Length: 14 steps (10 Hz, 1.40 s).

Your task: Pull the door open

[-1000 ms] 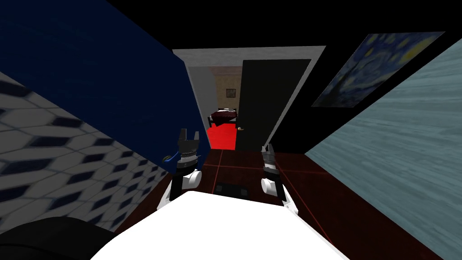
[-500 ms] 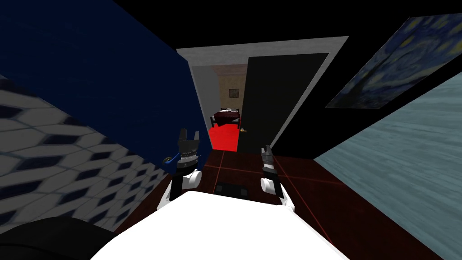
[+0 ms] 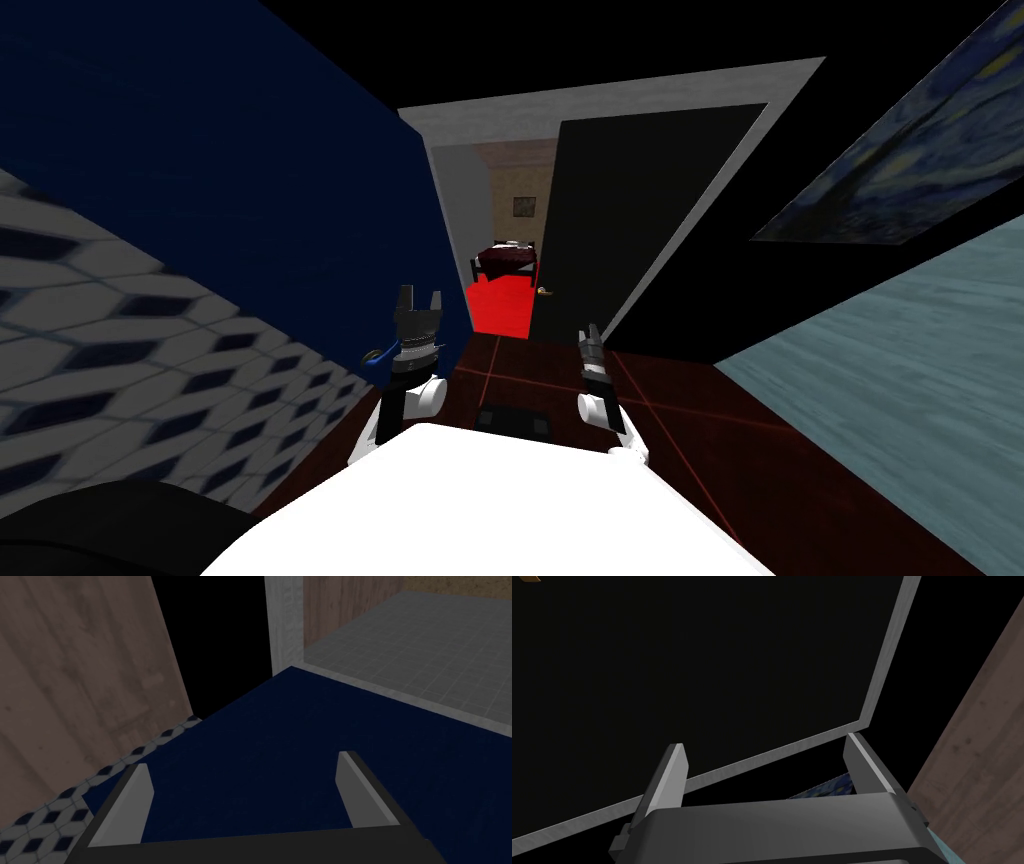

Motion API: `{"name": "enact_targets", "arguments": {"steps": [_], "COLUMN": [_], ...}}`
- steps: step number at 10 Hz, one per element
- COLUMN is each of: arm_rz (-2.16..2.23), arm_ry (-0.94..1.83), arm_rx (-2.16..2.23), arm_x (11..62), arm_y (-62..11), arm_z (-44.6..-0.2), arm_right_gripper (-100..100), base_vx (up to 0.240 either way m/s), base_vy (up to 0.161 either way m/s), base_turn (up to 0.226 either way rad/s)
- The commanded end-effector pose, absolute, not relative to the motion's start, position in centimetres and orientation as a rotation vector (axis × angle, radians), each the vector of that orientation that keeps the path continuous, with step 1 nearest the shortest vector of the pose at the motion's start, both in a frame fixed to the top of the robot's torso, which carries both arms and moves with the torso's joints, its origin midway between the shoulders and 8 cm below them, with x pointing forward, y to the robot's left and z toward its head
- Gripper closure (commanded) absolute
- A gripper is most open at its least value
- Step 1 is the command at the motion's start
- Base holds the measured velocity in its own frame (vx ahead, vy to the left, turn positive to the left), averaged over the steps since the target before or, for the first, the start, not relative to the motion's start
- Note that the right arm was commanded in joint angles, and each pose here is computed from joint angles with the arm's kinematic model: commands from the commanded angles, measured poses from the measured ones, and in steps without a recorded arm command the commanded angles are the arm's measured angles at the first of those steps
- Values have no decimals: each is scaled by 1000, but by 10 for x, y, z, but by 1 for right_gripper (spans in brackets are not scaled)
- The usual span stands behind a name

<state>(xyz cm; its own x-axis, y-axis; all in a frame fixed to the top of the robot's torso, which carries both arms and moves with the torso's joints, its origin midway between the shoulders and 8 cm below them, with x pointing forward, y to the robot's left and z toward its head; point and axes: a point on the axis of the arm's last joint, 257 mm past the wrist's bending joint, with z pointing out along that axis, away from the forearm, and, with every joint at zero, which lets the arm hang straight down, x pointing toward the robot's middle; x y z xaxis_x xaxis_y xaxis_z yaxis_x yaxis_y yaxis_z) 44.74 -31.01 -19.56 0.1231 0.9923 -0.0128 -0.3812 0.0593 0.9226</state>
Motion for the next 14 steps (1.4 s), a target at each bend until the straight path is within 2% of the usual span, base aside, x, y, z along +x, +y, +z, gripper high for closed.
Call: {"name": "enact_targets", "arguments": {"steps": [1,14], "arm_rz": [1247,1151], "arm_ry": [859,918], "arm_rx": [965,1122], "arm_x": [451,466], "arm_y": [-314,-349], "arm_z": [-208,-292], "arm_right_gripper": [-100,-100], "base_vx": [120,90], "base_vy": [9,2], "base_turn": [91,85]}}
